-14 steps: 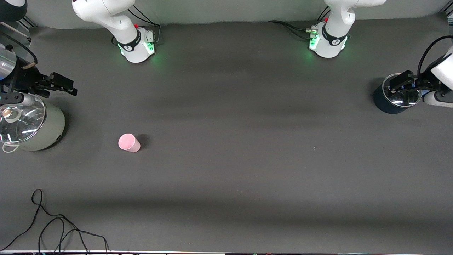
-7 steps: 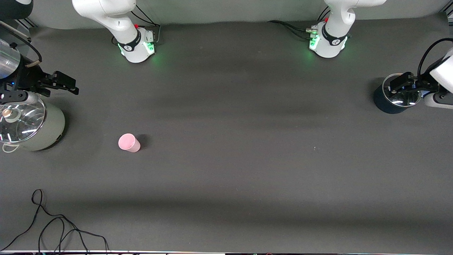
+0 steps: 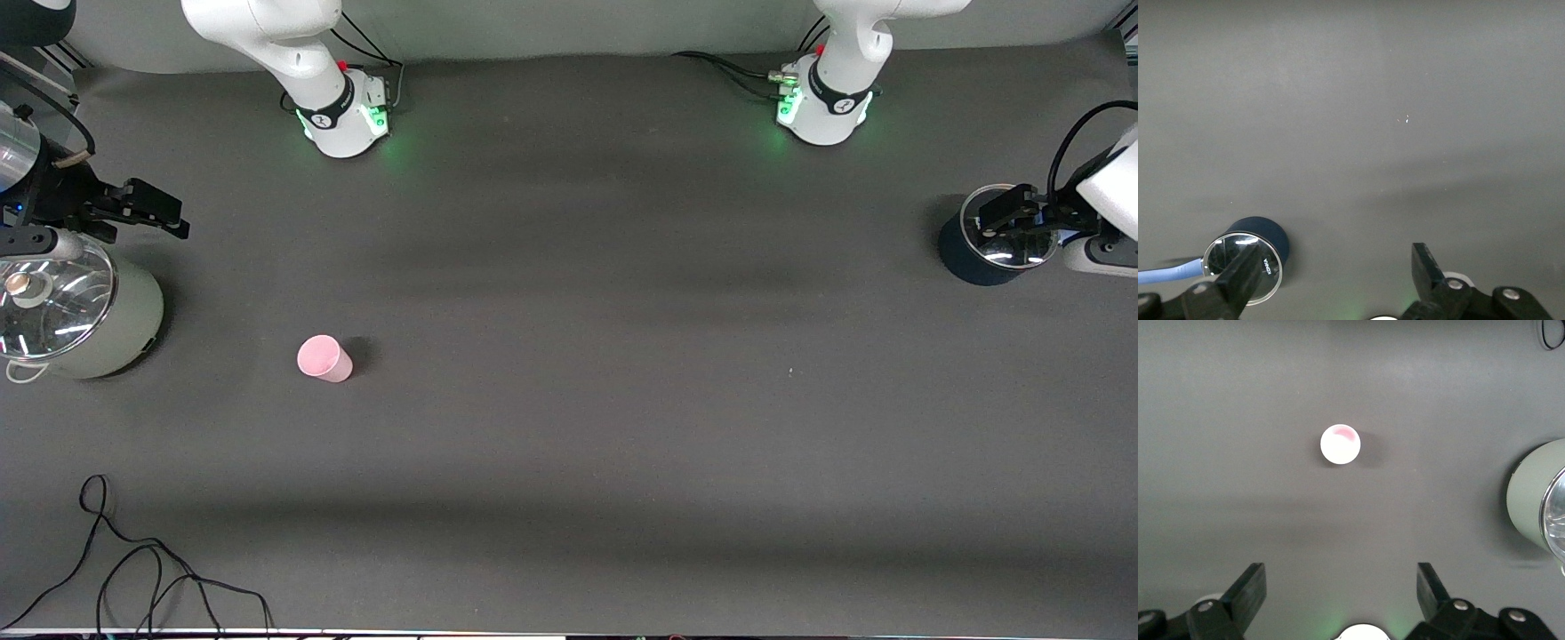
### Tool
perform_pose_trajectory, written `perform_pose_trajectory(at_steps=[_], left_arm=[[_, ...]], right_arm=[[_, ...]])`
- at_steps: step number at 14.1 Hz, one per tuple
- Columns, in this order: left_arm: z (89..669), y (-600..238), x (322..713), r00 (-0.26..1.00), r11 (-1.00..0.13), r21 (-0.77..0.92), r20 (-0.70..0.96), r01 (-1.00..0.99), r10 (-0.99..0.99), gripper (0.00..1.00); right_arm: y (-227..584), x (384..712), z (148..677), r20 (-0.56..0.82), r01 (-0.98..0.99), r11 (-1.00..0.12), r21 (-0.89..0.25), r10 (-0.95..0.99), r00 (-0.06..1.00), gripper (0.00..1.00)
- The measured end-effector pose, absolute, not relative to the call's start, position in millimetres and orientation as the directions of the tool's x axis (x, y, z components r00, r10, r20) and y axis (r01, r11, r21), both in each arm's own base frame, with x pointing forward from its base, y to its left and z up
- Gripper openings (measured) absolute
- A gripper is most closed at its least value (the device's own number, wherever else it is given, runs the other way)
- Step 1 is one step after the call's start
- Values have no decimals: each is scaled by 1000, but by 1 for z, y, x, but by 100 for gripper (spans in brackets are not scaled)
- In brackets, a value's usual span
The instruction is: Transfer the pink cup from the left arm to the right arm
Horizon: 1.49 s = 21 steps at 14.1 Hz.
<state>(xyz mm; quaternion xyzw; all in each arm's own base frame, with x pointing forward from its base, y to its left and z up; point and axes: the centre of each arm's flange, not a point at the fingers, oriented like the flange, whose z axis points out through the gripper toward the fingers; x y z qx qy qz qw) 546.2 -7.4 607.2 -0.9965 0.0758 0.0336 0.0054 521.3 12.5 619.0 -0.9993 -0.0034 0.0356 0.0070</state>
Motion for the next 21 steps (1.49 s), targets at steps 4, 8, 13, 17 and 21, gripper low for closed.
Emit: perform_pose_trajectory(at_steps=[4, 8, 13, 17, 21], left_arm=[[607, -7, 547, 992, -994, -9, -66, -111, -110, 100], [607, -7, 547, 993, -995, -10, -64, -99, -98, 100], [604, -6, 548, 993, -995, -10, -69, -96, -95, 100], [604, -5, 549, 993, -996, -10, -70, -92, -91, 100], [604, -5, 549, 993, -996, -10, -69, -92, -91, 100]], right_arm=[[14, 540, 640, -15, 6, -1000, -11, 6, 1000, 100], [13, 551, 648, 7, 4, -1000, -9, 4, 1000, 100], [15, 560, 649, 13, 6, -1000, -7, 6, 1000, 100], [17, 565, 655, 30, 8, -1000, -7, 8, 1000, 100], [17, 570, 656, 36, 9, -1000, -6, 8, 999, 100]])
